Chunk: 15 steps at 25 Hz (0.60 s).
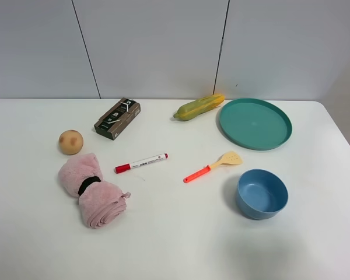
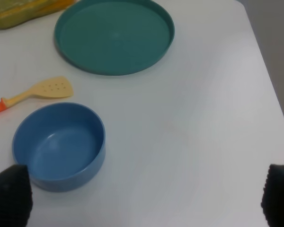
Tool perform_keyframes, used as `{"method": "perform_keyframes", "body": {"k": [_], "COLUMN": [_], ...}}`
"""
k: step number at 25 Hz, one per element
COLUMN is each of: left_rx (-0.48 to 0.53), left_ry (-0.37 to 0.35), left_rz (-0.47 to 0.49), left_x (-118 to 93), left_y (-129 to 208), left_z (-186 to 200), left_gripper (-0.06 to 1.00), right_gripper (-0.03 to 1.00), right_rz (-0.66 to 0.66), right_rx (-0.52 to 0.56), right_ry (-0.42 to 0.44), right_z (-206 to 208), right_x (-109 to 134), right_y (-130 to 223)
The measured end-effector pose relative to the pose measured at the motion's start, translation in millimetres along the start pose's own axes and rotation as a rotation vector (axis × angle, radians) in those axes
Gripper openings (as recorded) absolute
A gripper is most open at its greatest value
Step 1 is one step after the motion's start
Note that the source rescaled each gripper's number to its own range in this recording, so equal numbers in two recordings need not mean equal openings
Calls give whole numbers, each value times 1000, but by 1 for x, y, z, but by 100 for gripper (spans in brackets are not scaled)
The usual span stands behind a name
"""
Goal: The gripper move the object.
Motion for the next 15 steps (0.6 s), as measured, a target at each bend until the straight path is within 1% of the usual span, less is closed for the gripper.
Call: {"method": "perform_keyframes", "body": {"k": [15], "left_rx": [0], "left_ry": [0], "left_rz": [0], "left_x": [0], "left_y": [0], "left_z": [0], "left_gripper": [99], "right_gripper": [100], "right_rz": [0], "right_rx": [0], "right_ry": [0], "right_z": [0], "right_x": [0], "right_y": [0]}}
Point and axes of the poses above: a point on each arm's last joint axis where the gripper is mounted, z pointing back along that axis away from the gripper, x along the wrist's bending axis when the last joint is at zero, y = z × x, the point moved 9 cm from there along -z, pointing out along that axis toward the gripper, and after that the axes turned 1 degree about z, right-handed, at the moved point
